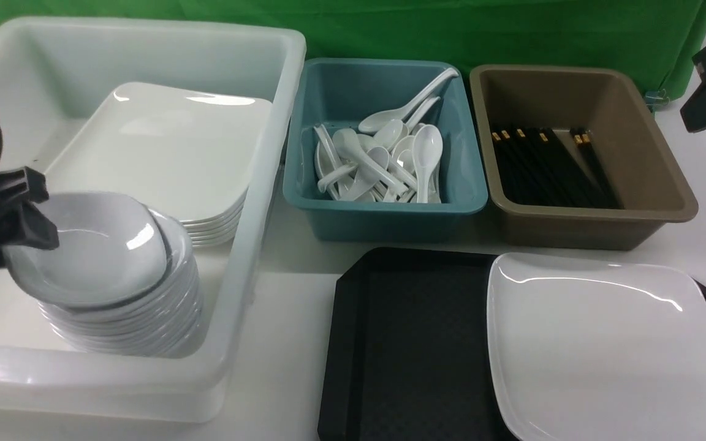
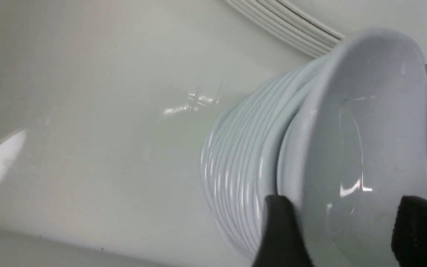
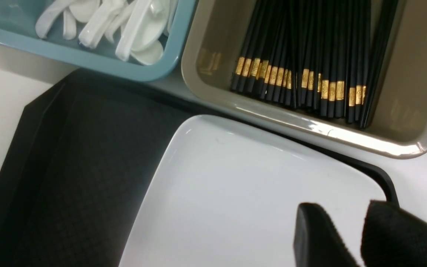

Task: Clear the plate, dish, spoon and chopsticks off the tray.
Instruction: Use the left arm to put the small plate into the large storage box on the left, then use the left arm to grab a plate from the dinner plate

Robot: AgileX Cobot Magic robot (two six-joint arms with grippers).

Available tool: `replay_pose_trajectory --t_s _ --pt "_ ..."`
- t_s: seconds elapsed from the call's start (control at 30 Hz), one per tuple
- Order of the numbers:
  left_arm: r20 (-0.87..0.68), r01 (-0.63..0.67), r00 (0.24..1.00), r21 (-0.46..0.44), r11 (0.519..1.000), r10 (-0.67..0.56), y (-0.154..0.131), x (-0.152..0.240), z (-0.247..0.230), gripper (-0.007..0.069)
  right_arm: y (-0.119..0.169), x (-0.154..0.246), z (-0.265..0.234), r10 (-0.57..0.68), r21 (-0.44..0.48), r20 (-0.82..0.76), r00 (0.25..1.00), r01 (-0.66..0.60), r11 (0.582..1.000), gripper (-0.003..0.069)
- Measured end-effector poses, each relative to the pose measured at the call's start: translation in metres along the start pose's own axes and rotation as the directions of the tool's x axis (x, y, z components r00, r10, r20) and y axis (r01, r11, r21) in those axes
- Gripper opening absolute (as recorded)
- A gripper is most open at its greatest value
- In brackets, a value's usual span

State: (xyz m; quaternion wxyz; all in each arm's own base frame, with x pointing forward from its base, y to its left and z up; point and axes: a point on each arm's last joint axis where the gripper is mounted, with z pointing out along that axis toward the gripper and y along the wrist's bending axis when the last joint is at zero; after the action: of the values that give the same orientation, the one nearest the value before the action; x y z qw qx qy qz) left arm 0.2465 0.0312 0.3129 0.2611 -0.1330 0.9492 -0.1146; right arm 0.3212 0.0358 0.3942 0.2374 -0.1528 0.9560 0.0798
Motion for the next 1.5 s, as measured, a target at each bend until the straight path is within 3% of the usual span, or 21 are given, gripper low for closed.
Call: replay_pose_trajectory --t_s 0.1,0.23,0.33,0.43,0.47,0.53,0.63,0.67,0.73,0.8,1.0,1.13,1.3,1.5 --pt "0.051 -0.037 0.998 0.006 0.999 0.037 -0.008 -0.010 -0.024 0.0512 0.000 0.000 0.000 0.001 0.000 0.000 1.000 -0.001 1.000 0.0231" --pt "0.099 -0.048 0.994 0.042 0.998 0.044 -0.017 -0.016 -0.043 0.0512 0.000 0.000 0.000 0.001 0.000 0.000 1.000 -0.001 1.000 0.0234" --pt "0.097 -0.075 0.993 0.126 0.989 0.063 -0.037 -0.015 -0.048 0.0430 0.000 0.000 0.000 0.001 -0.002 0.001 1.000 -0.001 1.000 0.0234" --pt "0.025 -0.223 0.974 0.280 0.934 0.225 -0.091 0.005 -0.036 0.0152 0.001 0.000 0.000 0.003 -0.008 0.002 1.000 -0.003 1.000 0.0234" --pt "0.022 -0.234 0.971 0.286 0.929 0.237 -0.095 0.006 -0.034 0.0138 0.001 0.000 0.000 0.003 -0.008 0.002 1.000 -0.003 1.000 0.0234" --pt "-0.001 -0.330 0.935 0.362 0.872 0.354 -0.132 0.023 -0.023 0.0046 0.001 0.000 0.000 0.004 -0.009 0.003 1.000 -0.003 1.000 0.0234" --pt "-0.005 -0.393 0.900 0.422 0.817 0.435 -0.166 0.041 -0.007 0.0015 0.001 0.000 0.000 0.004 -0.010 0.003 1.000 -0.004 1.000 0.0234" --pt "0.002 -0.448 0.865 0.456 0.769 0.502 -0.194 0.057 0.009 0.0007 0.001 0.000 0.000 0.004 -0.010 0.003 1.000 -0.004 1.000 0.0234" --pt "0.007 -0.486 0.834 0.482 0.729 0.551 -0.223 0.074 0.030 0.0006 0.001 0.000 0.000 0.004 -0.010 0.003 1.000 -0.004 1.000 0.0234" --pt "-0.005 -0.489 0.827 0.486 0.725 0.562 -0.233 0.077 0.041 0.0008 0.001 0.000 0.000 0.004 -0.010 0.003 1.000 -0.004 1.000 0.0234" --pt "-0.089 -0.487 0.796 0.493 0.721 0.599 -0.289 0.075 0.110 0.0109 0.001 0.000 0.000 0.004 -0.010 0.003 1.000 -0.004 1.000 0.0236" --pt "-0.102 -0.491 0.789 0.488 0.722 0.606 -0.308 0.070 0.145 0.0246 0.001 0.000 0.000 0.004 -0.010 0.003 1.000 -0.004 1.000 0.0237" --pt "-0.094 -0.508 0.782 0.477 0.717 0.616 -0.324 0.068 0.184 0.0440 0.001 0.000 0.000 0.004 -0.010 0.002 1.000 -0.004 1.000 0.0237" --pt "-0.051 -0.532 0.784 0.457 0.713 0.618 -0.331 0.068 0.219 0.0541 0.001 0.000 0.000 0.004 -0.011 0.002 1.000 -0.004 1.000 0.0237"
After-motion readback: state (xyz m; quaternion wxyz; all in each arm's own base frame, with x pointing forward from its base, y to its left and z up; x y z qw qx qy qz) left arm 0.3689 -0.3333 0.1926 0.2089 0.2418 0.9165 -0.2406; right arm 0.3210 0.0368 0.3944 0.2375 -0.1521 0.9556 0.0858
